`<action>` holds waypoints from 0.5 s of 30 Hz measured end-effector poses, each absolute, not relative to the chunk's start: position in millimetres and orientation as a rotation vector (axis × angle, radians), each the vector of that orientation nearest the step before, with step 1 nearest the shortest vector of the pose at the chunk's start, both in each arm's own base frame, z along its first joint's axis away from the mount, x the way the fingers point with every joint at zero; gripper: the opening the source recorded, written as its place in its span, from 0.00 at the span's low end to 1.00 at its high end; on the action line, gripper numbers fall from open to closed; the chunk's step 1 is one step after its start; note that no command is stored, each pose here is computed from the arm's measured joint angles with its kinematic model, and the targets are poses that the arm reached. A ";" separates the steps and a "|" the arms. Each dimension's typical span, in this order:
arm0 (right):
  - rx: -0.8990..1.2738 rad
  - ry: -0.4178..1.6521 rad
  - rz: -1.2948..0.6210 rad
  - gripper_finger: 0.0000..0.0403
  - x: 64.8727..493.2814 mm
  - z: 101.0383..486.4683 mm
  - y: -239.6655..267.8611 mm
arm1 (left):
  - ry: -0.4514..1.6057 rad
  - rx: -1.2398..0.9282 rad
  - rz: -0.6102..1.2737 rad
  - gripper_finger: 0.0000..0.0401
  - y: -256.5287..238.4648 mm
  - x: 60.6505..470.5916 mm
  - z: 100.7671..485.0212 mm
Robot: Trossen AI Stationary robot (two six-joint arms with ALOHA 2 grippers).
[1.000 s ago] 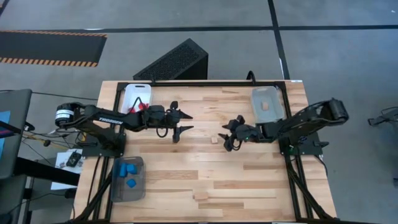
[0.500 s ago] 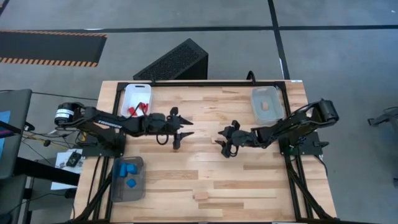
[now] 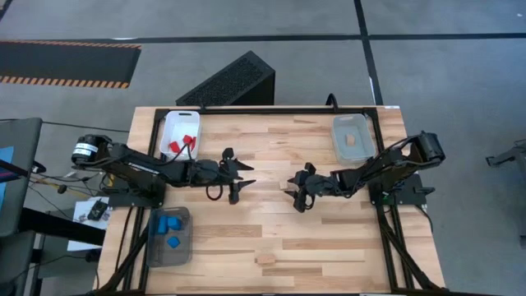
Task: Sort & place blocks by color
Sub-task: Put the top brown block into the gray bin
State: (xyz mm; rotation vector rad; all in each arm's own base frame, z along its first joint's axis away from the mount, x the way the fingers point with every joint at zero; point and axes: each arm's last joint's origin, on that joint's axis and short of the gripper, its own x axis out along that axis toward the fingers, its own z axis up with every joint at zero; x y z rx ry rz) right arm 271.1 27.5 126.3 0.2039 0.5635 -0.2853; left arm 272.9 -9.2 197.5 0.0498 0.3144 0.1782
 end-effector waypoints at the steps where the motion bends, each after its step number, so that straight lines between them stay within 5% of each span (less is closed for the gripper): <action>1: 0.197 0.573 -0.288 0.60 270.3 124.6 28.5 | 0.316 0.046 0.181 0.47 -11.4 272.7 197.3; 15: 0.114 0.585 -0.299 0.67 271.0 121.0 29.1 | 0.256 0.010 0.228 0.47 -36.3 250.6 174.8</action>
